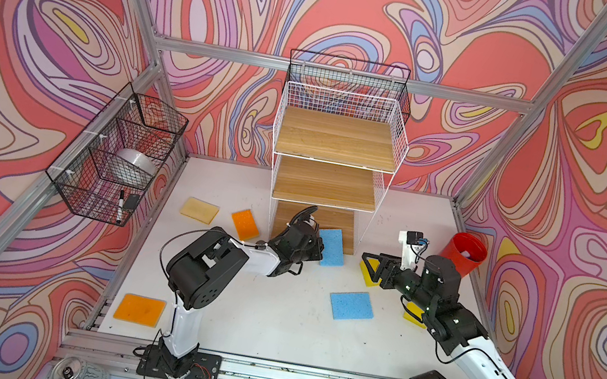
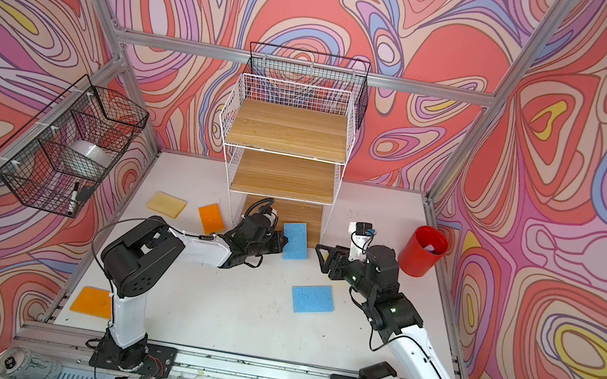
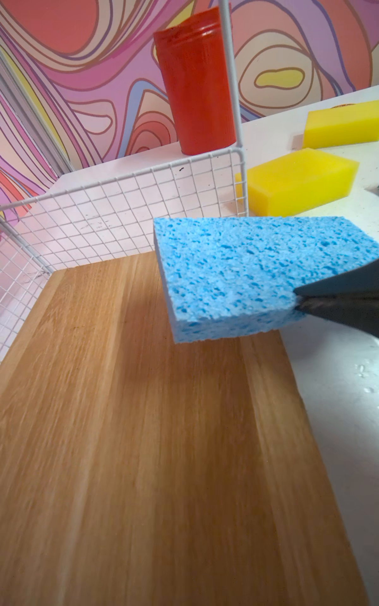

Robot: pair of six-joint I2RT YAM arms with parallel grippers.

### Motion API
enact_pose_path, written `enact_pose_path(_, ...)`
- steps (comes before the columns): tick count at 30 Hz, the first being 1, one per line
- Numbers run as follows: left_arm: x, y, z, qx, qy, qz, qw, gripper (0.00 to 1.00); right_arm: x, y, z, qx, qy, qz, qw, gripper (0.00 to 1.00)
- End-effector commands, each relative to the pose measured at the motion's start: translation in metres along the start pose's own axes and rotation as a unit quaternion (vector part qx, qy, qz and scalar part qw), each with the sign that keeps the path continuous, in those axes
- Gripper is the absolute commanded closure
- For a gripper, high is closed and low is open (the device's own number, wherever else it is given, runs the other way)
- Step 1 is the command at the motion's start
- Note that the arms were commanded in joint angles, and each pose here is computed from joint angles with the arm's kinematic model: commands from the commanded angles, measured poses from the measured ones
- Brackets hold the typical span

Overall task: Place and organize the cleaning sponges onto the shelf
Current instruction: 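Carry the blue sponge onto the bottom shelf with the left gripper while the right withdraws, then lower the blue sponge upright against the shelf's wire side and open the left gripper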

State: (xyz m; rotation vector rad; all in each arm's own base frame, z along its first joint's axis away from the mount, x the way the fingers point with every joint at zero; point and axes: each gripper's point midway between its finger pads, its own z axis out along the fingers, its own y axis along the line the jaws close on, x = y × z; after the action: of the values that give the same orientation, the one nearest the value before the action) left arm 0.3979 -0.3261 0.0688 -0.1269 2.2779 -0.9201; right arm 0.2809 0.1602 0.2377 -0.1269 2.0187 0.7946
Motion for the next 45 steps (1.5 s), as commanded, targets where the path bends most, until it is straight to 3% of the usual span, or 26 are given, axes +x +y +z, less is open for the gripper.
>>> enact_pose_path(1,-0.014,-0.004,0.007,0.008,-0.014,-0.003,1.0,1.0,-0.008,0.005,-0.003,-0.006,-0.007,-0.01,1.0,0.27)
enact_pose_path(45,-0.041,-0.018,0.062,0.027,0.025,0.03,0.999,1.0,-0.004,0.003,-0.002,-0.006,-0.002,-0.01,1.0,0.27)
